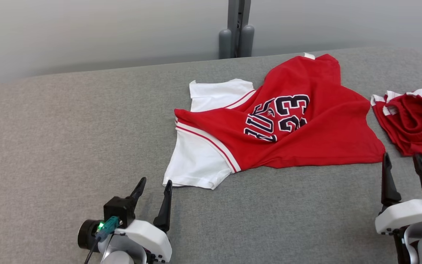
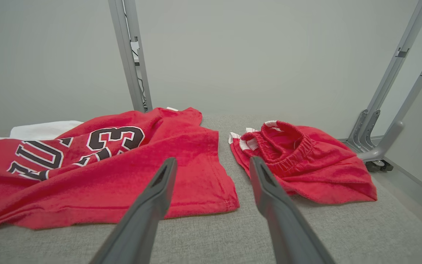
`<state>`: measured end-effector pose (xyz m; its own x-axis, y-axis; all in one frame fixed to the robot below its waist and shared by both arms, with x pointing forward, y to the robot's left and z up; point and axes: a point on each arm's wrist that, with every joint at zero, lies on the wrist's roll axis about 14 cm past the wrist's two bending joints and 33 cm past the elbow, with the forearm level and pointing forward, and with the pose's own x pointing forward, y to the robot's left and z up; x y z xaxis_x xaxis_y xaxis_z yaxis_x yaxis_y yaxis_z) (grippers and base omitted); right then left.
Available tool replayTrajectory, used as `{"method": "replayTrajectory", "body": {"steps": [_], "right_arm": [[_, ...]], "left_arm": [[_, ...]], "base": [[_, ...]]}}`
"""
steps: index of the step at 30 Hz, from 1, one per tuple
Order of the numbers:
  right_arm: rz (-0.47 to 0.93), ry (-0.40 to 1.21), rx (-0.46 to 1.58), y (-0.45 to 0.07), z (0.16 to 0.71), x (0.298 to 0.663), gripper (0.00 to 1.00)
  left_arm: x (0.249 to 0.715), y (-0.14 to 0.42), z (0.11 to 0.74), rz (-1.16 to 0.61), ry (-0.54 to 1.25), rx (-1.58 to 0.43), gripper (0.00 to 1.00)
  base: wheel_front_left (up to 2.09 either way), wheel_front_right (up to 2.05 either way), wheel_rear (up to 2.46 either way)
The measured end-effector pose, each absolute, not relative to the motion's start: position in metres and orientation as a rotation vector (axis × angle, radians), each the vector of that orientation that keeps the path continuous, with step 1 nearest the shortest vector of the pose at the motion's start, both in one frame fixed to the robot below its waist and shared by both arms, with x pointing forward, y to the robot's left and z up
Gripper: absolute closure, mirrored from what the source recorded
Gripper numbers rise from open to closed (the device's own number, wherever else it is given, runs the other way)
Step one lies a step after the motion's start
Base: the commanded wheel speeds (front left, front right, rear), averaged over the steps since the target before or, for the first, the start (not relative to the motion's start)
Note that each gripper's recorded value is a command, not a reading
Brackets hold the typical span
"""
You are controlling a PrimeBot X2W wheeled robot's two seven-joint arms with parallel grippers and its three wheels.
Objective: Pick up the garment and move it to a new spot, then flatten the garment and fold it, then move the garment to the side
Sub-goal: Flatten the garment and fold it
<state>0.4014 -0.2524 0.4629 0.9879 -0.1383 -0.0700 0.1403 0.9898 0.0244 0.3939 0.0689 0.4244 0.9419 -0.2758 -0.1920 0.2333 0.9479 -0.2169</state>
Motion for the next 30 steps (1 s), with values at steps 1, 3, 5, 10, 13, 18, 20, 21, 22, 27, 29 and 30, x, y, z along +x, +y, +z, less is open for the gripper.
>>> {"method": "replayTrajectory", "body": {"steps": [1,3,5,10,13,18,20,21,22,27,29,30], "right_arm": [[-0.142,0.074,0.032,-0.252,0.461,0.398,0.00],[-0.144,0.078,0.034,-0.252,0.459,0.394,0.00],[-0.148,0.079,0.035,-0.252,0.459,0.392,0.00],[-0.171,0.084,0.033,-0.259,0.457,0.385,0.00],[-0.186,0.085,0.032,-0.264,0.457,0.383,0.00],[-0.198,0.085,0.030,-0.268,0.457,0.381,0.00],[-0.199,0.087,0.031,-0.268,0.456,0.381,0.00],[-0.199,0.087,0.031,-0.268,0.456,0.381,0.00],[-0.199,0.087,0.032,-0.268,0.456,0.381,0.00],[-0.197,0.077,0.039,-0.267,0.459,0.383,0.00],[-0.197,0.073,0.040,-0.267,0.459,0.384,0.00],[-0.198,0.070,0.041,-0.267,0.460,0.385,0.00]], "left_arm": [[0.394,0.066,0.420,-0.270,0.239,-0.185,0.00],[0.400,0.062,0.418,-0.279,0.256,-0.184,0.00],[0.407,0.059,0.413,-0.283,0.278,-0.171,0.00],[0.412,0.055,0.389,-0.292,0.386,-0.096,0.00],[0.411,0.053,0.377,-0.302,0.435,-0.066,0.00],[0.408,0.054,0.364,-0.304,0.489,-0.044,0.17],[0.410,0.052,0.364,-0.309,0.489,-0.046,0.57],[0.410,0.051,0.364,-0.312,0.488,-0.047,0.70],[0.410,0.050,0.363,-0.317,0.489,-0.047,0.84],[0.410,0.043,0.367,-0.342,0.471,-0.049,1.00],[0.413,0.046,0.370,-0.325,0.451,-0.052,1.00],[0.415,0.048,0.373,-0.312,0.438,-0.056,1.00]], "base": [[0.00,0.00,0.00],[0.00,0.00,0.00],[0.00,0.00,0.00],[0.00,0.00,0.00],[0.00,0.00,0.00],[0.00,0.00,0.00],[0.00,0.00,0.00],[0.00,0.00,0.00],[0.00,0.00,0.00],[0.00,0.00,0.00],[0.00,0.00,0.00],[0.00,0.00,0.00]]}}
